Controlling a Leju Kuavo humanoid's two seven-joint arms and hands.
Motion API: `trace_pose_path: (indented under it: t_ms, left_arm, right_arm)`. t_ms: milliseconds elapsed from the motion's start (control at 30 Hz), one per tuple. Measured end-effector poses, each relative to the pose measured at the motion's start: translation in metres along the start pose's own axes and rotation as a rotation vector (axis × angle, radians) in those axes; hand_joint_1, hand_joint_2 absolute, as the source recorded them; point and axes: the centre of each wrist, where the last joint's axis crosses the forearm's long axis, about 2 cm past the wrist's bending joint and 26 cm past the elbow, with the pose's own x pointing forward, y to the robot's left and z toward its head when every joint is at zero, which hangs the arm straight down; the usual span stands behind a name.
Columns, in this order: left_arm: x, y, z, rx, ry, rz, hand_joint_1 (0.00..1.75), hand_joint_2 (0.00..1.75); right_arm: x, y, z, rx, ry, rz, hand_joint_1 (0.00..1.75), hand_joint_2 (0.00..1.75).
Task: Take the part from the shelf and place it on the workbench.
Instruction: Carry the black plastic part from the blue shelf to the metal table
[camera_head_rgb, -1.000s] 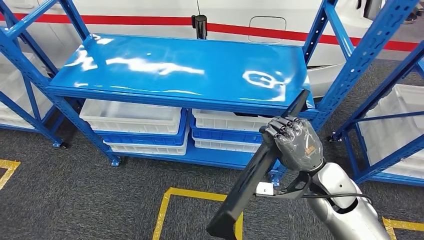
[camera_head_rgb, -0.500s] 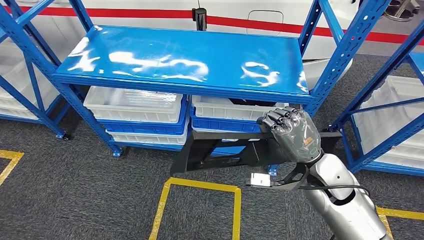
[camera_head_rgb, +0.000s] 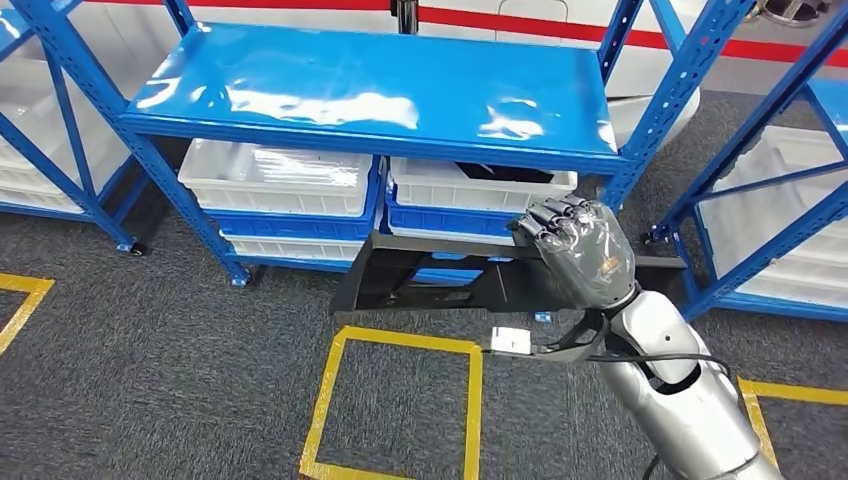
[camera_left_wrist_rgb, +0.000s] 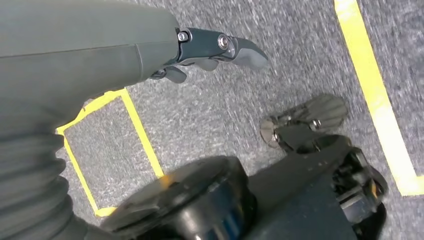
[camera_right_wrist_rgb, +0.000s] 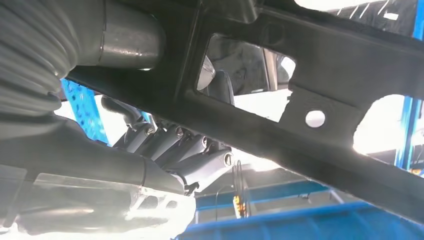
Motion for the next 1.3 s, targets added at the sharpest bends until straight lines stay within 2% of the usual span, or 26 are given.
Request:
trace_pose_path:
  t_ms: [467, 1000, 1300]
  left_arm:
    - [0.003, 0.004, -0.001, 0.018, 0.007, 0.008, 0.00, 1.75]
    - [0.011, -0.001, -0.002, 0.009, -0.012, 0.018, 0.00, 1.75]
    - [0.006, 0.006, -0.001, 0.014, -0.006, 0.018, 0.00, 1.75]
  right_arm:
    - [0.005, 0.009, -0.023, -0.001, -0.009, -0.017, 1.75, 1.75]
    - [-0.001, 0.011, -0.028, 0.000, -0.005, -0.017, 1.75, 1.75]
    - [0.005, 0.016, -0.026, 0.011, -0.007, -0.030, 1.75, 1.75]
